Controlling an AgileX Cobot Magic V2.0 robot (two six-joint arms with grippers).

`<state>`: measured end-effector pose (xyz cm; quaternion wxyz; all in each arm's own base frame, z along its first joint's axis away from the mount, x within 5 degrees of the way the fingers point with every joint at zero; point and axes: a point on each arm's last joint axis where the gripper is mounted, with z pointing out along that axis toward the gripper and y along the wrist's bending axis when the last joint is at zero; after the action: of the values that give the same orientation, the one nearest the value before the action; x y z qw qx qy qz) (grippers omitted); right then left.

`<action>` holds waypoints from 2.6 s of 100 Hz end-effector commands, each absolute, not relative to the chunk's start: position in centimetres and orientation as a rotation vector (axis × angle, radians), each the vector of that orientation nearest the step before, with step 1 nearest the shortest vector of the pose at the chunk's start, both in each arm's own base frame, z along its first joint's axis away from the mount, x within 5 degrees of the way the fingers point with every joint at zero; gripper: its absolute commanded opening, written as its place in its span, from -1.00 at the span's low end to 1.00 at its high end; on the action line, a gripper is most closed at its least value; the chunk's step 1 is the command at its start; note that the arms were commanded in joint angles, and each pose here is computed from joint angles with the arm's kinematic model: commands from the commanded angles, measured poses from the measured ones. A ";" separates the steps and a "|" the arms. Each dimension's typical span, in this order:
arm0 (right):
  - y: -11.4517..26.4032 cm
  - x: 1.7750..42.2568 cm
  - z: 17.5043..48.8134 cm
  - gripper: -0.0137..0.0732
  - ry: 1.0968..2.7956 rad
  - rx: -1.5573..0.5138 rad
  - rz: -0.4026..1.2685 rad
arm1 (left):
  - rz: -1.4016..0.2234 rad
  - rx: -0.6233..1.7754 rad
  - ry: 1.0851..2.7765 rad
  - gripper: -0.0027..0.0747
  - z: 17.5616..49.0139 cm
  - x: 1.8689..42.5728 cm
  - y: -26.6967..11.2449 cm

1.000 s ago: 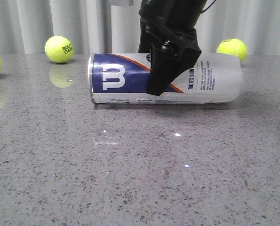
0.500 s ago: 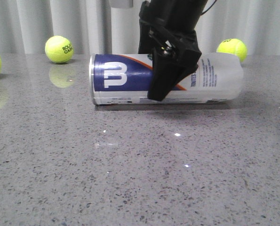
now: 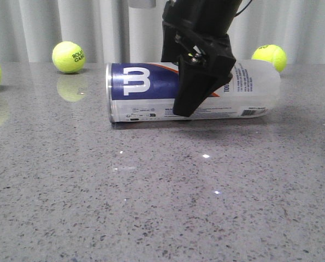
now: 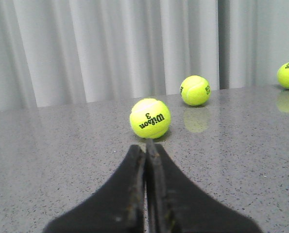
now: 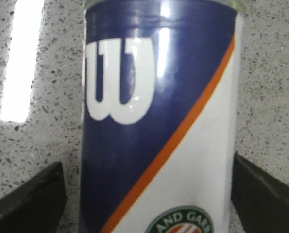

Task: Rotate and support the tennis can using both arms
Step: 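Roll the can about its long axis with the right gripper, then open the right gripper and lift it away from the can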

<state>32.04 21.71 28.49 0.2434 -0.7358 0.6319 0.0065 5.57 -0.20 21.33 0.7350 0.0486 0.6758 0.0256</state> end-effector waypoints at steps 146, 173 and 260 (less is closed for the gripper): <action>20.9 31.6 33.6 0.85 1.703 -1.844 -0.049 | 0.047 0.099 1.410 -0.99 20.7 5.4 -0.2; 20.5 31.8 33.7 0.85 1.712 -1.835 -0.058 | 0.047 0.099 1.410 -0.99 20.7 5.4 -0.2; 11.7 25.6 44.1 0.85 2.073 -0.947 0.068 | 0.047 0.099 1.410 -0.99 20.7 5.4 -0.2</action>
<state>27.20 14.12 40.40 0.3467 -0.4422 0.8267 0.0291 5.57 -0.20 21.33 0.7350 0.0486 0.6758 0.0256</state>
